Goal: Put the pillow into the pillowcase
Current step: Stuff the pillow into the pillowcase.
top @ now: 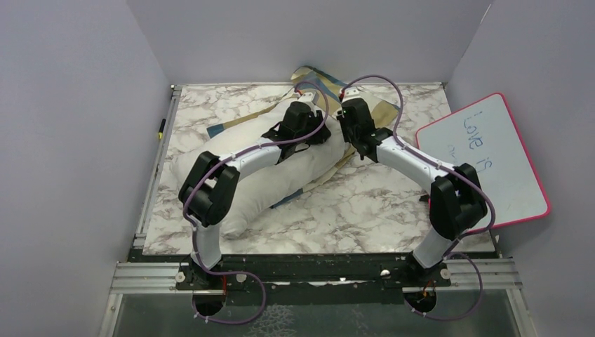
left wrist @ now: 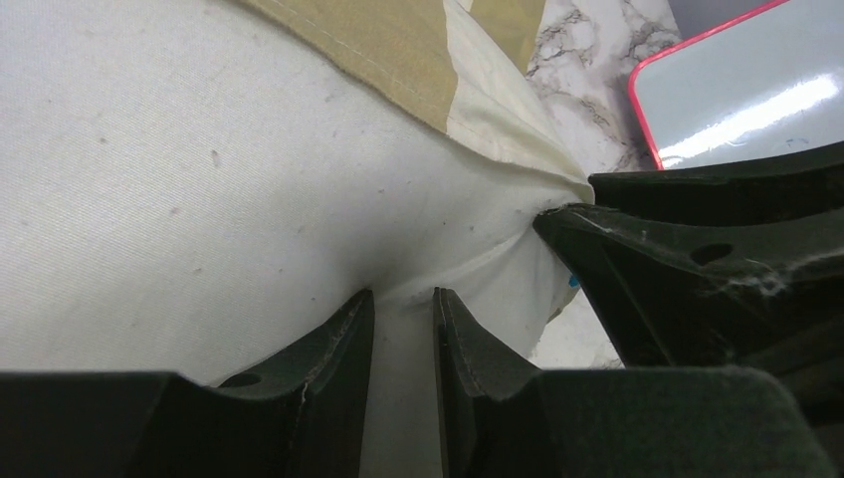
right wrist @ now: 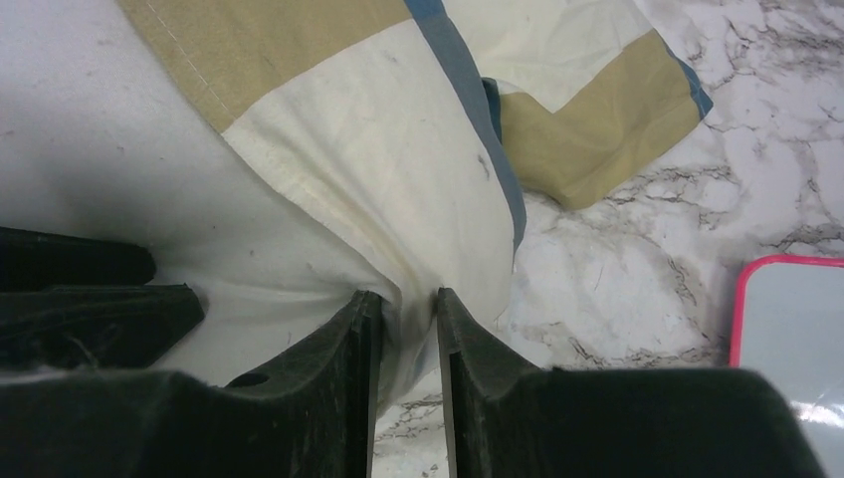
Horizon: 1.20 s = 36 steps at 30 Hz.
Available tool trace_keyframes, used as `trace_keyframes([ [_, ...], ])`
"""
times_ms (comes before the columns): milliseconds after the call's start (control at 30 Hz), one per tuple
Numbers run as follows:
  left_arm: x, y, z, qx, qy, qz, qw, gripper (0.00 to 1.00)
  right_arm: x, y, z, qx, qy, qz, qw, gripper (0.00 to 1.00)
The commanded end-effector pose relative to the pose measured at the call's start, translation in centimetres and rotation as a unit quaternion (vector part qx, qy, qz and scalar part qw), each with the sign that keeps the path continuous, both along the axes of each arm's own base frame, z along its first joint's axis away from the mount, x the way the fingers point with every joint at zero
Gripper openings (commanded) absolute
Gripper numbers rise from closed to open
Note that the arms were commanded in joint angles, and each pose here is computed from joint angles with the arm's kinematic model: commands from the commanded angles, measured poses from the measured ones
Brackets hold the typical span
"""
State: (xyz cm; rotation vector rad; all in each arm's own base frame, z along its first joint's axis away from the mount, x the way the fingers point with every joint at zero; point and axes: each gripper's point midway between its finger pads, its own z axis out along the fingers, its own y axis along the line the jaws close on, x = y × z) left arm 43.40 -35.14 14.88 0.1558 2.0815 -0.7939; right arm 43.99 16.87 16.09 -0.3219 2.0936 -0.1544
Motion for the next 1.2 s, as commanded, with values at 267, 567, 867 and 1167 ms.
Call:
trace_keyframes([
  [267, 1.0, 3.6, -7.2, 0.074, 0.053, 0.061, 0.994, 0.31, -0.2, 5.5, 4.4, 0.091, 0.03, 0.136, 0.986, 0.06],
  [567, 1.3, 6.0, -10.5, 0.077, 0.071, 0.102, 0.989, 0.28, -5.8, 9.9, 5.0, 0.198, 0.121, 0.249, 0.94, 0.01],
  [867, 1.6, 7.1, -12.5, 0.093, 0.092, 0.129, 0.983, 0.28, -9.7, 15.1, 10.2, 0.33, 0.135, 0.38, 0.853, 0.01],
  [1167, 1.2, 8.9, -14.8, 0.079, 0.118, 0.156, 0.977, 0.27, -11.5, 15.2, 11.5, 0.396, 0.11, 0.38, 0.829, 0.01],
])
